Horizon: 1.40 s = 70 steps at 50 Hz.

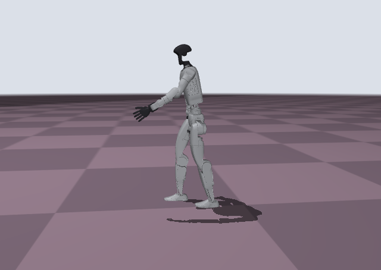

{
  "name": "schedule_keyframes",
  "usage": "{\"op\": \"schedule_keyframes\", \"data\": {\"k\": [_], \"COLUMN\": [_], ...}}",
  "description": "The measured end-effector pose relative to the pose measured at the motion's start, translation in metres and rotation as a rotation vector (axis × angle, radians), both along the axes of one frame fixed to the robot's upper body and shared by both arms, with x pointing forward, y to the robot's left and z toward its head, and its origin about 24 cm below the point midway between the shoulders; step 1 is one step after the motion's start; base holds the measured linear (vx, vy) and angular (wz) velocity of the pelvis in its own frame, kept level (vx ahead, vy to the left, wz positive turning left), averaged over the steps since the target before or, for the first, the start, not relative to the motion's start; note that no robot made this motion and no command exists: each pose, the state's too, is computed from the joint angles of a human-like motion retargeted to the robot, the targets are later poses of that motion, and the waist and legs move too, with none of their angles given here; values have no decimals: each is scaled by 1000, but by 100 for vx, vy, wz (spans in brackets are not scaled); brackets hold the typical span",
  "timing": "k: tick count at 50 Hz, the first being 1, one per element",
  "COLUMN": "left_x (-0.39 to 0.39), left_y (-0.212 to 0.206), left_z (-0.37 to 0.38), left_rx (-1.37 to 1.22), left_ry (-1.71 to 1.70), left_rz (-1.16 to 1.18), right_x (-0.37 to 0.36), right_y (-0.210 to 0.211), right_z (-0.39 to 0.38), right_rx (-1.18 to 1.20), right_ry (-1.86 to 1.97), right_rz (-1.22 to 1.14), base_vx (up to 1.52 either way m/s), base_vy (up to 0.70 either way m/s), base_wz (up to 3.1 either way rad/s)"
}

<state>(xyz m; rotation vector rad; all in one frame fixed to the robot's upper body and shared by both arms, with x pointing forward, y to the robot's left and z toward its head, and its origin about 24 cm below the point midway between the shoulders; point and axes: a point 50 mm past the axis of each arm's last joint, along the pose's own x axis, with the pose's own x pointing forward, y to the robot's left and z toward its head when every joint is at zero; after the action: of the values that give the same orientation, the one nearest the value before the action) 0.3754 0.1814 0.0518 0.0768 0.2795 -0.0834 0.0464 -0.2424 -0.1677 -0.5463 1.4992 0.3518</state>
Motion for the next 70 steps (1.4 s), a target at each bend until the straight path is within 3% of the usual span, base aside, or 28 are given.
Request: {"op": "schedule_keyframes", "data": {"k": [7, 15, 19, 23, 28, 32, 37, 43, 50, 59, 70], "left_x": [14, -32, -97, -183, -289, -353, -406, -437, -401, -259, -29], "left_y": [-42, -48, -11, 44, 108, 138, 143, 125, 111, 82, 30], "left_z": [42, -37, -117, -177, -200, -194, -191, -195, -204, -201, -48], "left_rx": [110, 295, 285, 228, 153, 102, 30, 41, 111, 267, 142], "left_ry": [-170, 54, 357, 685, 991, 1108, 1175, 1273, 1263, 1011, 214], "left_rz": [-222, -439, -286, 94, 622, 882, 918, 593, 287, 120, 70], "right_x": [12, 56, 76, 109, 153, 187, 213, 200, 137, 41, 60], "right_y": [11, 5, -7, -18, -27, -28, -24, -16, -4, -4, -30], "right_z": [-1, 8, 17, 33, 59, 83, 109, 102, 50, 9, 21], "right_rx": [18, -83, -163, -217, -205, -167, -137, -100, -83, -51, -144], "right_ry": [4, -194, -321, -477, -633, -757, -910, -880, -569, -232, -312], "right_rz": [51, -34, -133, -203, -226, -200, -121, 36, 132, -81, -167], "base_vx": [64, 70, 70, 58, 53, 53, 59, 66, 73, 72, 55], "base_vy": [-26, -31, -13, -31, -26, -18, -10, -4, 1, 5, -4], "base_wz": [36, 44, 93, 39, -27, -60, -78, -30, -21, 2, 38]}}
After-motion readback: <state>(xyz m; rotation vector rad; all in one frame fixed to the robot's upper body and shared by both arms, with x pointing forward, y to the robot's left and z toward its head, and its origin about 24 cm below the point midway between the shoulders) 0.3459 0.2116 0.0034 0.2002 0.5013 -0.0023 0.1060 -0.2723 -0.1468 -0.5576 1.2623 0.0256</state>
